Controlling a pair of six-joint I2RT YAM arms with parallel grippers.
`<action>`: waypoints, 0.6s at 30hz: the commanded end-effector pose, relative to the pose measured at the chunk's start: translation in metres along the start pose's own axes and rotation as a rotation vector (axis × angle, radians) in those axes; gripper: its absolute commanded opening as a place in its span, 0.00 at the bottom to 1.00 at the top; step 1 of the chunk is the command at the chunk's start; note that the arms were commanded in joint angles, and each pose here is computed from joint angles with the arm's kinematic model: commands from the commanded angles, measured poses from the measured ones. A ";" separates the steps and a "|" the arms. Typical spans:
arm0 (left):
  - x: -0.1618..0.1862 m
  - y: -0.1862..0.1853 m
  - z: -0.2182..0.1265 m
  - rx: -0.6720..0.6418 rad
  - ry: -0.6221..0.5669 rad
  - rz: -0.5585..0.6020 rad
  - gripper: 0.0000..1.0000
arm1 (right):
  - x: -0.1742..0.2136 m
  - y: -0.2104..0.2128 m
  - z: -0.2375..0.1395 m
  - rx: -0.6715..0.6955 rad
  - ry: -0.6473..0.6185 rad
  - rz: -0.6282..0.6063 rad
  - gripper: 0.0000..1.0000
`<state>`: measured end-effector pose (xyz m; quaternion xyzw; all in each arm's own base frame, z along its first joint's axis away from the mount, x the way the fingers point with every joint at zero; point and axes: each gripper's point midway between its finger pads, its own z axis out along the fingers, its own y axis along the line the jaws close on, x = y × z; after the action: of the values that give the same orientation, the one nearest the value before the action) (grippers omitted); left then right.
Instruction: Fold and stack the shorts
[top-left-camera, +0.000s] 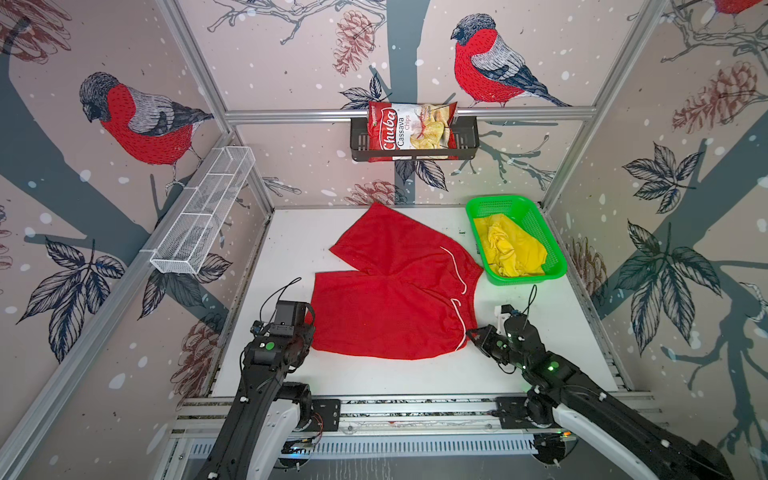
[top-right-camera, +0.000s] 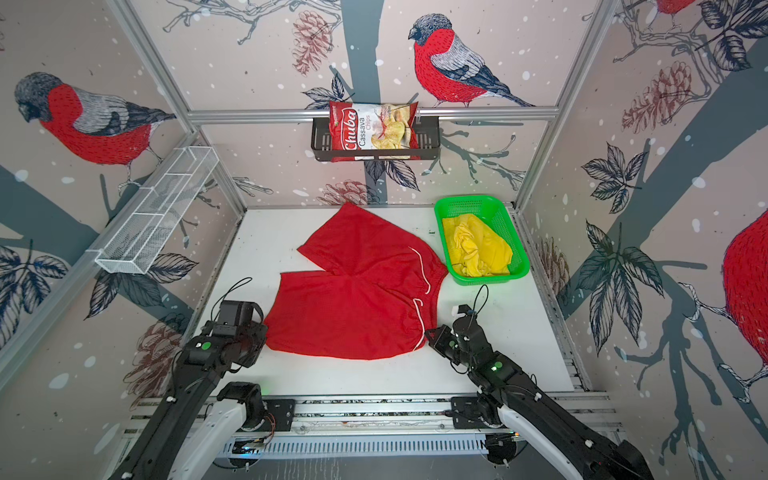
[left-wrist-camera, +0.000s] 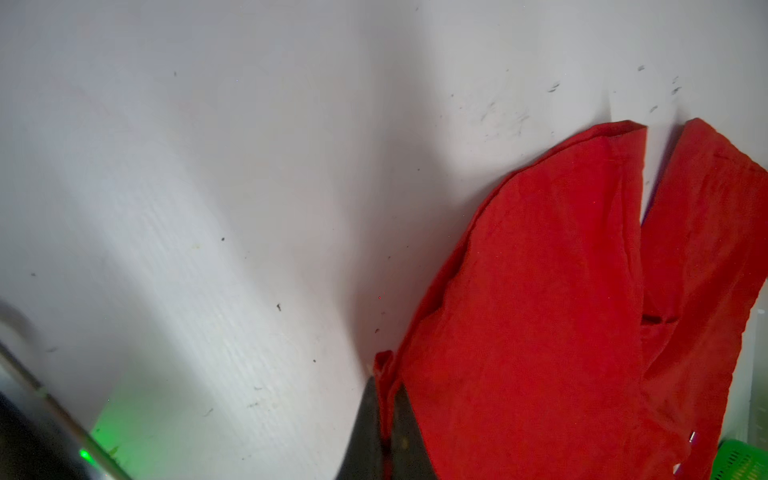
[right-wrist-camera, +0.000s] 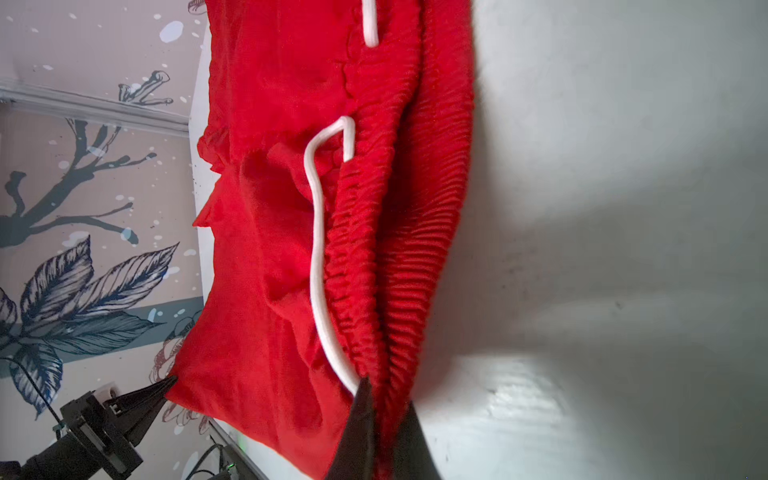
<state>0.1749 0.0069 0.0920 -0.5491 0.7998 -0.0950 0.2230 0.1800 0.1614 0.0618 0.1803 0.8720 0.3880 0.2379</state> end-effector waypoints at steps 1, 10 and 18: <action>-0.016 -0.002 -0.011 -0.021 -0.072 0.092 0.00 | -0.002 -0.009 -0.012 0.079 -0.015 0.034 0.08; -0.055 -0.075 -0.044 0.111 -0.216 0.269 0.00 | -0.028 0.026 -0.036 0.112 -0.047 -0.047 0.07; -0.074 -0.130 -0.069 0.175 -0.307 0.377 0.00 | -0.037 0.060 -0.042 0.126 0.029 -0.119 0.07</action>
<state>0.2645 0.0090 0.2073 -0.3933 0.8405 -0.0669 0.3666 0.2023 0.1586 0.1466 0.1609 0.8913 0.3413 0.2515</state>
